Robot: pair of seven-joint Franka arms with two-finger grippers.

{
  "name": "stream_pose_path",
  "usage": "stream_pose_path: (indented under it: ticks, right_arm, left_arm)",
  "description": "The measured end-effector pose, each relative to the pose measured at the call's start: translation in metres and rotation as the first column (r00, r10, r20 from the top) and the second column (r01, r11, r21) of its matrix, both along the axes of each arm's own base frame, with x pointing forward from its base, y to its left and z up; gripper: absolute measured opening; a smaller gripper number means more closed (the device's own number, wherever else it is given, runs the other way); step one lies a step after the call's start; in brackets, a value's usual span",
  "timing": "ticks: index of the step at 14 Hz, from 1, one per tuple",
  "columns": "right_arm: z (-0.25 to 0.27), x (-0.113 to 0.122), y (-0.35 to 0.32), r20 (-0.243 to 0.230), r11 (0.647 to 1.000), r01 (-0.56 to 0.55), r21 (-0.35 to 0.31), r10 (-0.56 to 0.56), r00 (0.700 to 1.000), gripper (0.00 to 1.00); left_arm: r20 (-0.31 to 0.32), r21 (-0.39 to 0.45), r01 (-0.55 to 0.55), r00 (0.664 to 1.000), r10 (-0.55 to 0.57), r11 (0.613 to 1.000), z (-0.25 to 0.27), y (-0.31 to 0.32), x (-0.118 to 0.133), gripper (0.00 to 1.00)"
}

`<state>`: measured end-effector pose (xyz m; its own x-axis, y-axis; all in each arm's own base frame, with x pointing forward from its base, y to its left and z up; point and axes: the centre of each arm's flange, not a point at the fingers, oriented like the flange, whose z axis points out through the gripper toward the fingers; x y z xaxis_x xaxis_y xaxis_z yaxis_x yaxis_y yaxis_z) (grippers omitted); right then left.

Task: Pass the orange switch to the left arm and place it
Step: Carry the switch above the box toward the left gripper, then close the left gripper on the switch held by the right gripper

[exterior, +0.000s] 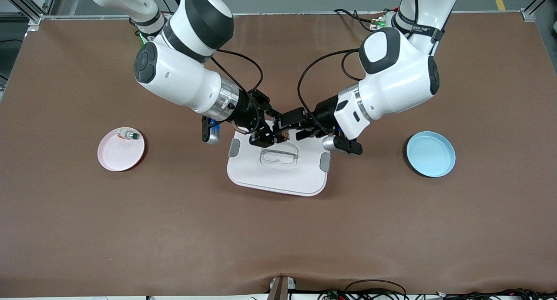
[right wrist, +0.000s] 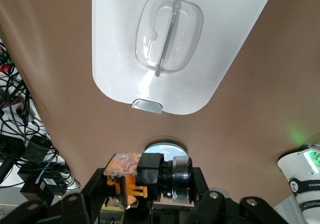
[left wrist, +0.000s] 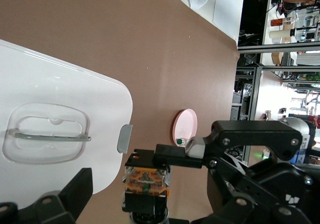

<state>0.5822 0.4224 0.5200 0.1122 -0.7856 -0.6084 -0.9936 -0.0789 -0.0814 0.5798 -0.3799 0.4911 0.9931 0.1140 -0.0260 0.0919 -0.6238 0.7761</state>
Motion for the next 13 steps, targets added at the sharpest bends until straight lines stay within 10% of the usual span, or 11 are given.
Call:
stream_pose_path:
  ticks: [13]
  right_arm:
    - [0.015, 0.007, 0.008, 0.012, 0.999, 0.017, 0.046, -0.017, 1.000, 0.72]
  left_arm:
    - [0.006, 0.010, 0.023, 1.000, -0.023, 1.000, -0.007, -0.003, -0.005, 1.00]
